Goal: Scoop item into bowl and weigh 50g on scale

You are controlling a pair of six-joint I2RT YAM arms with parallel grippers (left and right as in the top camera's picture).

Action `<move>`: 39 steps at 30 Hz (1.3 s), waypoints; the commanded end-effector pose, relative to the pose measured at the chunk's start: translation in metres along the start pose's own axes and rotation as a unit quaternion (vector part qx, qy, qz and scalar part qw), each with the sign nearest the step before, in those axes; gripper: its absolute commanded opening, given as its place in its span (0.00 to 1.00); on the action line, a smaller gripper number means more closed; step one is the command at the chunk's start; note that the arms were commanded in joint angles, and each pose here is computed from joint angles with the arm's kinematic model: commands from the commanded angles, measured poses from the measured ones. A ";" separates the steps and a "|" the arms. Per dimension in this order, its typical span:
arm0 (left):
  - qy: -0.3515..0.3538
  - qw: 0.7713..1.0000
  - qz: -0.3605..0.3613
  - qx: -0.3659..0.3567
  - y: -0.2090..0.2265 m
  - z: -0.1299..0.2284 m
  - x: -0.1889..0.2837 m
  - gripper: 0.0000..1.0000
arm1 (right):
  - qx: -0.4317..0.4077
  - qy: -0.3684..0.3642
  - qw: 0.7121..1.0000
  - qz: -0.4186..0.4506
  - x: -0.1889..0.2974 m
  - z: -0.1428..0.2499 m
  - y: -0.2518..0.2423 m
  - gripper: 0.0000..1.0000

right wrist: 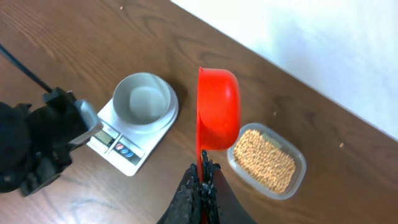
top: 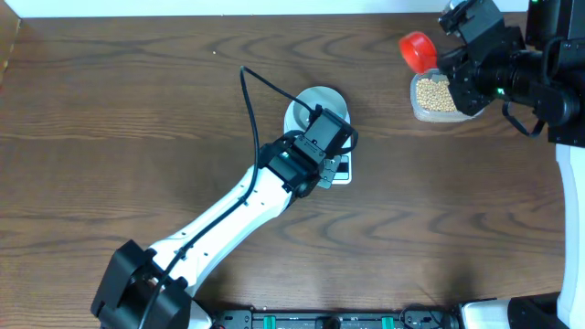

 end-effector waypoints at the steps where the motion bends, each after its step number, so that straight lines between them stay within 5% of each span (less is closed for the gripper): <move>1: 0.008 0.999 0.032 -0.019 -0.002 0.000 0.001 0.07 | 0.022 -0.006 1.000 0.005 -0.002 -0.005 -0.003 0.01; 12: 0.097 0.994 0.031 -0.035 -0.012 0.030 -0.064 0.07 | 0.020 0.000 1.000 0.002 -0.010 -0.005 -0.005 0.01; 39: 0.074 0.996 -0.019 -0.038 -0.007 0.030 -0.104 0.07 | 0.016 0.011 1.000 -0.005 -0.010 0.000 -0.002 0.01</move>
Point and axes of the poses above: each gripper's point midway between its finger pads, its own x axis back along the fingers, its own y axis along the line the jaws close on, z = x × y, the point moved 5 cm from there along x, back along the fingers, and after that the axes turned 5 degrees about x, right-handed, at the moved point
